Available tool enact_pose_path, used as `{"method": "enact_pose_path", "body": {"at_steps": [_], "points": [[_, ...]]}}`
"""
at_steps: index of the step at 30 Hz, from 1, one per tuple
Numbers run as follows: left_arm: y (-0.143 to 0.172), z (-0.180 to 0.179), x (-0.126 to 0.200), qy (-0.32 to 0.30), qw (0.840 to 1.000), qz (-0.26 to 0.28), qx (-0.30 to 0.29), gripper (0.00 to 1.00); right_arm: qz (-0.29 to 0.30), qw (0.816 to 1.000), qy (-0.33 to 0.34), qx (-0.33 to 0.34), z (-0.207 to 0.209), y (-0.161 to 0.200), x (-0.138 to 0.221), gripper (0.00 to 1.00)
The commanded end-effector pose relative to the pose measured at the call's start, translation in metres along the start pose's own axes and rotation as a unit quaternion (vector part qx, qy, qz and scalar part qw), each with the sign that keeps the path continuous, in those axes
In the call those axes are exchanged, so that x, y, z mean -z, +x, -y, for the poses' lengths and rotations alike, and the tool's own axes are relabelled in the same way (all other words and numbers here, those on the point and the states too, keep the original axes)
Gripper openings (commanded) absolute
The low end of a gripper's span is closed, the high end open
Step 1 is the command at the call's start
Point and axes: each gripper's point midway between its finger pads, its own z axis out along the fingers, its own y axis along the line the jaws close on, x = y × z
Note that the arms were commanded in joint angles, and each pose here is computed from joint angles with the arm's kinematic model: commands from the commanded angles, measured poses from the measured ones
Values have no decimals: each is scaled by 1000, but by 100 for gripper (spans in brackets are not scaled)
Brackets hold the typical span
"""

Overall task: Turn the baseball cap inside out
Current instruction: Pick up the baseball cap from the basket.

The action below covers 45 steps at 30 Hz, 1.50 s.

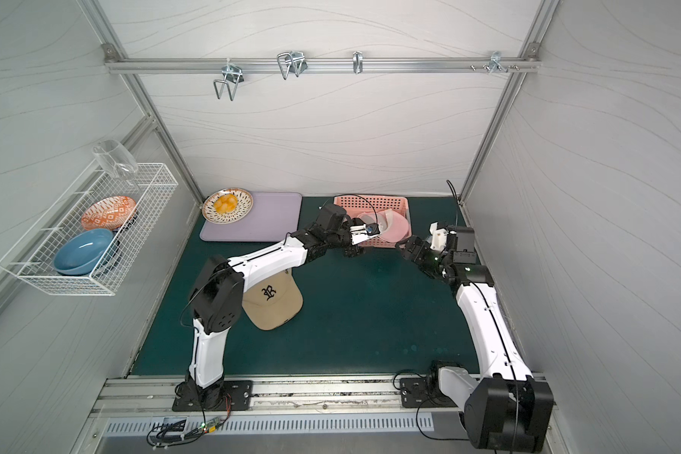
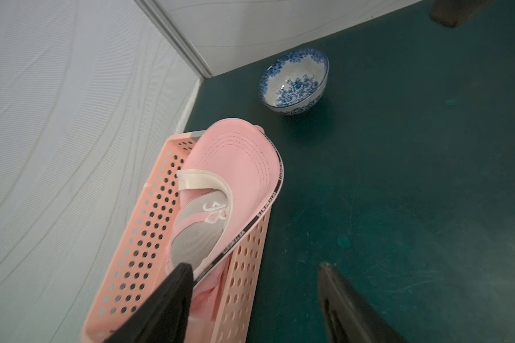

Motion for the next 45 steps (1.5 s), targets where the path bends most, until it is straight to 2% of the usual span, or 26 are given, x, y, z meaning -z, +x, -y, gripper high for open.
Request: {"method": "enact_pose_path", "body": {"at_steps": [1, 7, 9, 11, 13, 15, 17, 19, 23, 26, 29, 31, 36, 40, 45], "points": [[-5, 1, -17, 37, 999, 25, -27, 70, -18, 1000, -7, -6, 2, 12, 1, 93], [4, -7, -41, 32, 998, 19, -41, 70, -28, 999, -17, -11, 3, 17, -4, 93], [10, -6, -47, 35, 998, 14, -41, 67, -30, 999, -16, -10, 4, 18, -4, 92], [14, -3, -52, 39, 998, 11, -41, 60, -29, 999, -15, -11, 5, 18, -5, 93], [16, -2, -55, 40, 998, 9, -39, 48, -30, 999, -15, -11, 6, 19, -5, 93], [19, -1, -59, 35, 998, 8, -43, 44, -30, 999, -16, -11, 5, 19, -5, 92], [21, -1, -60, 32, 998, 8, -48, 36, -31, 999, -18, -12, 4, 19, -5, 92], [19, 0, -63, 25, 998, 11, -58, 34, -30, 999, -20, -10, 3, 19, -4, 93], [19, -1, -68, 10, 997, 10, -75, 23, -29, 999, -23, -10, 1, 19, -3, 93], [18, -2, -71, -3, 997, 12, -82, 7, -27, 999, -24, -7, 0, 19, -1, 93], [17, -6, -72, -18, 996, 14, -90, 6, -24, 999, -21, -6, 0, 19, 1, 93], [16, -6, -71, -20, 995, 13, -92, 0, -21, 1000, -20, -4, 0, 18, 2, 93], [5, -15, -62, -63, 993, 34, -98, 0, -7, 1000, -11, 2, 0, 16, 8, 93], [-19, -42, -42, -139, 982, 62, -115, 0, 17, 1000, -5, 13, -3, 11, 16, 92], [-63, -75, 2, -215, 963, 97, -132, 0, 45, 999, -14, 27, -14, 4, 29, 93]]}}
